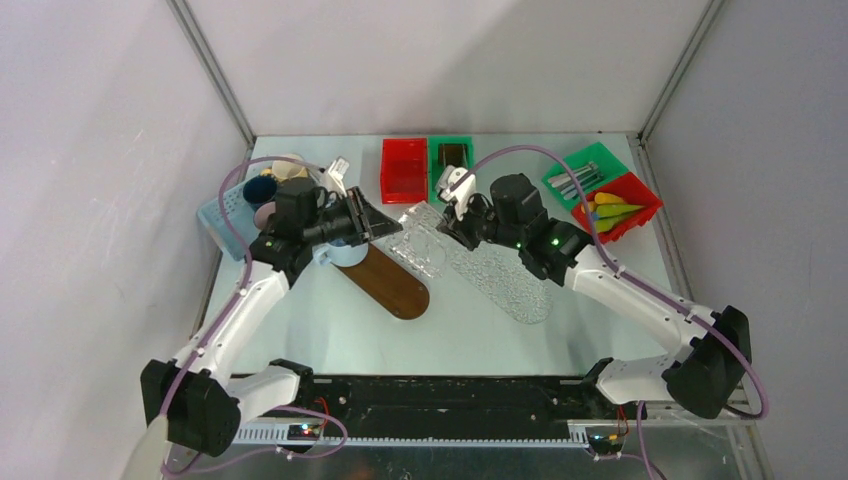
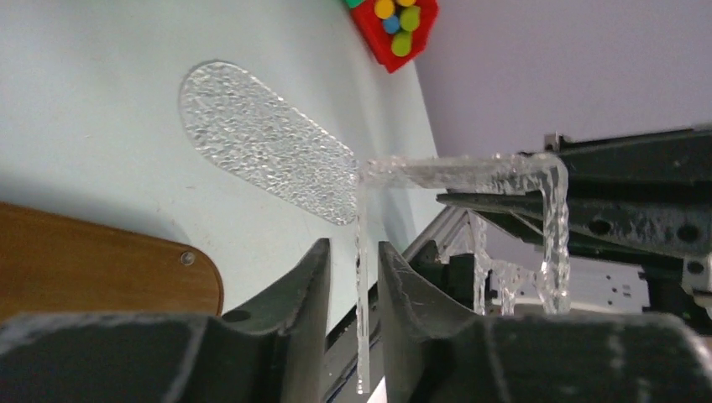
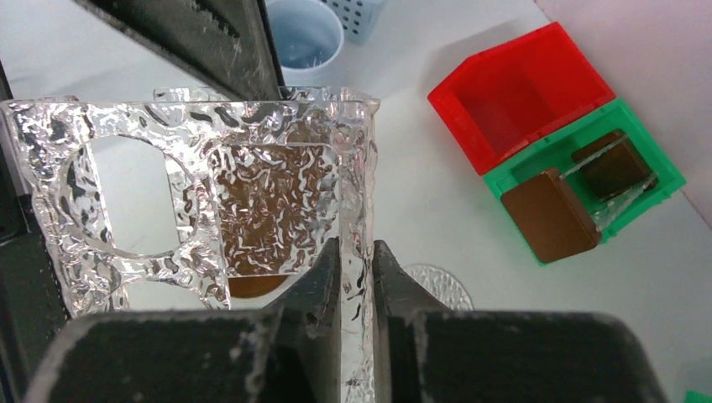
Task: Prepare toiletry sets of a toothbrush and toothpaste on the tray
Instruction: Pick up the toothpaste holder from the storage box, then place the toothpaste holder on the tray.
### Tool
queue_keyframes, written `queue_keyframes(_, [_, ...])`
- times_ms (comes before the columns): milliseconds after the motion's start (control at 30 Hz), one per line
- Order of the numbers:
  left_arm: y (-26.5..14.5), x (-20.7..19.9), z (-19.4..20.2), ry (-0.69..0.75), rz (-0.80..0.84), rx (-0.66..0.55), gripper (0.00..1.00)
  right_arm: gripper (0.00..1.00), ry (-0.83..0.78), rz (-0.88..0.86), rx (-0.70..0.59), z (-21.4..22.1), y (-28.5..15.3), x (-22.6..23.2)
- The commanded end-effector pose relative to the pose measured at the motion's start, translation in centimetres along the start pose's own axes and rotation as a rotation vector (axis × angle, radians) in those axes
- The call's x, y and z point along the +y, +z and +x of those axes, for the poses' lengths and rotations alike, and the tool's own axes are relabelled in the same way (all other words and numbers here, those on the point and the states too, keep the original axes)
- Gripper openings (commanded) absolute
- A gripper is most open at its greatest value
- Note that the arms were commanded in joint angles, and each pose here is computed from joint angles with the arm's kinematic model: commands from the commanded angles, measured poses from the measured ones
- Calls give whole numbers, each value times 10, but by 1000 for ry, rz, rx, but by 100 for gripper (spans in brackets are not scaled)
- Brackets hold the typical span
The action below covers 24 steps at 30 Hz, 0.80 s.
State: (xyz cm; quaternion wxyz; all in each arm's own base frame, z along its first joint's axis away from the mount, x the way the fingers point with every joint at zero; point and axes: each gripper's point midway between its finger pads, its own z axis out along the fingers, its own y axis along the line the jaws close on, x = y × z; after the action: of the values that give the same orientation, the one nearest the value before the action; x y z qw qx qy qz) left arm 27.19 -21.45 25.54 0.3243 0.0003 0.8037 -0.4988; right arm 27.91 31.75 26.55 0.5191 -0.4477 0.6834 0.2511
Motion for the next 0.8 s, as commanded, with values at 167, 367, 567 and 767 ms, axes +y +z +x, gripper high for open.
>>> queue_keyframes(167, [-61, 52, -37, 212, -534, -154, 70, 0, -73, 110, 38, -26, 1, -6])
queue_keyframes(367, [-131, 78, -61, 279, -902, -295, 94, 0, -92, 149, 175, -10, 24, 1])
queue_keyframes(567, [-170, 81, -67, 329, -1046, -361, 100, 0, -72, 169, 372, 24, 64, 10])
queue_keyframes(767, [-184, 82, -64, 370, -1074, -392, 100, 0, -26, 183, 495, 39, 96, 16])
